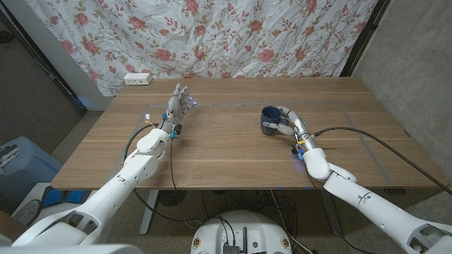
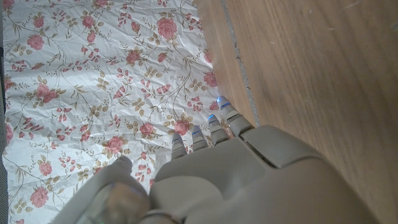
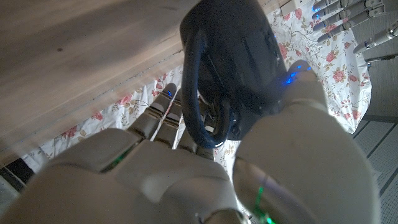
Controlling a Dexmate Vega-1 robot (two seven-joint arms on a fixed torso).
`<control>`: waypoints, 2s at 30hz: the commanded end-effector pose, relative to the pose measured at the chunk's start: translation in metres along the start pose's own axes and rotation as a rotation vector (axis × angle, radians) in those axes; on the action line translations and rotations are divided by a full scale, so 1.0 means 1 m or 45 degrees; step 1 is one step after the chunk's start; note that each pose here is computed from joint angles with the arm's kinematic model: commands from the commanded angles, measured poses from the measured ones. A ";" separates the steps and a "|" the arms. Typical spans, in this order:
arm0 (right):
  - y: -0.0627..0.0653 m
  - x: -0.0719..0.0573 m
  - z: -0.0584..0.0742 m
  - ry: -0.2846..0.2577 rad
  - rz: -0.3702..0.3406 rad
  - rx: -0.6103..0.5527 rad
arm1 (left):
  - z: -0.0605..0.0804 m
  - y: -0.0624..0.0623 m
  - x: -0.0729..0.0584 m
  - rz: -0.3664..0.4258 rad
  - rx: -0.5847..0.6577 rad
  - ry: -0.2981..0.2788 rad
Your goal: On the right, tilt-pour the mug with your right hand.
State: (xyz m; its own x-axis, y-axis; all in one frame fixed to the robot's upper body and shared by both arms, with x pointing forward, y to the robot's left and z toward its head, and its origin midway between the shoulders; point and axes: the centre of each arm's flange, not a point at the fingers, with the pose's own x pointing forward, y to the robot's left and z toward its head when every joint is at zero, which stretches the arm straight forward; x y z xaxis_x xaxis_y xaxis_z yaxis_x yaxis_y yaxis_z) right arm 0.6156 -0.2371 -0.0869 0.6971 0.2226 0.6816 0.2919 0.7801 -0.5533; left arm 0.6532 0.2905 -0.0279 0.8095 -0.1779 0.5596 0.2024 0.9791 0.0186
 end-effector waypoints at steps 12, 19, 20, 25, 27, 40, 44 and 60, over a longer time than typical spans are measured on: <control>-0.028 0.007 0.016 0.027 0.056 -0.059 | 0.000 0.000 0.001 -0.004 0.001 0.000; -0.037 0.008 0.021 0.009 0.055 -0.104 | 0.000 0.000 0.000 -0.004 0.000 0.000; -0.039 0.009 0.022 0.009 0.057 -0.108 | 0.000 0.000 0.000 -0.004 0.000 0.000; -0.048 0.009 0.027 -0.008 0.068 -0.148 | 0.000 0.000 0.000 -0.004 0.000 0.000; -0.051 0.009 0.028 -0.011 0.068 -0.163 | 0.000 0.000 0.000 -0.004 0.000 0.000; -0.070 0.013 0.041 -0.014 0.156 -0.271 | 0.000 0.000 0.000 0.000 0.000 0.000; -0.075 0.014 0.045 -0.011 0.174 -0.318 | 0.000 0.000 0.000 0.000 0.000 0.000; -0.087 0.026 0.060 -0.011 0.292 -0.505 | 0.000 0.000 0.000 -0.004 0.000 0.000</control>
State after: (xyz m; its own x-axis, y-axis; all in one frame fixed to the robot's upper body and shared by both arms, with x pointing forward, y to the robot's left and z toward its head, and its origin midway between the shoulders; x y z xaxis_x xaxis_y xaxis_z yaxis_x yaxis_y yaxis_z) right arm 0.5722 -0.2659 -0.0055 0.7456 0.3424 0.5717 0.3532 0.5243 -0.7748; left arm 0.6533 0.2906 -0.0272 0.8086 -0.1798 0.5602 0.2037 0.9788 0.0202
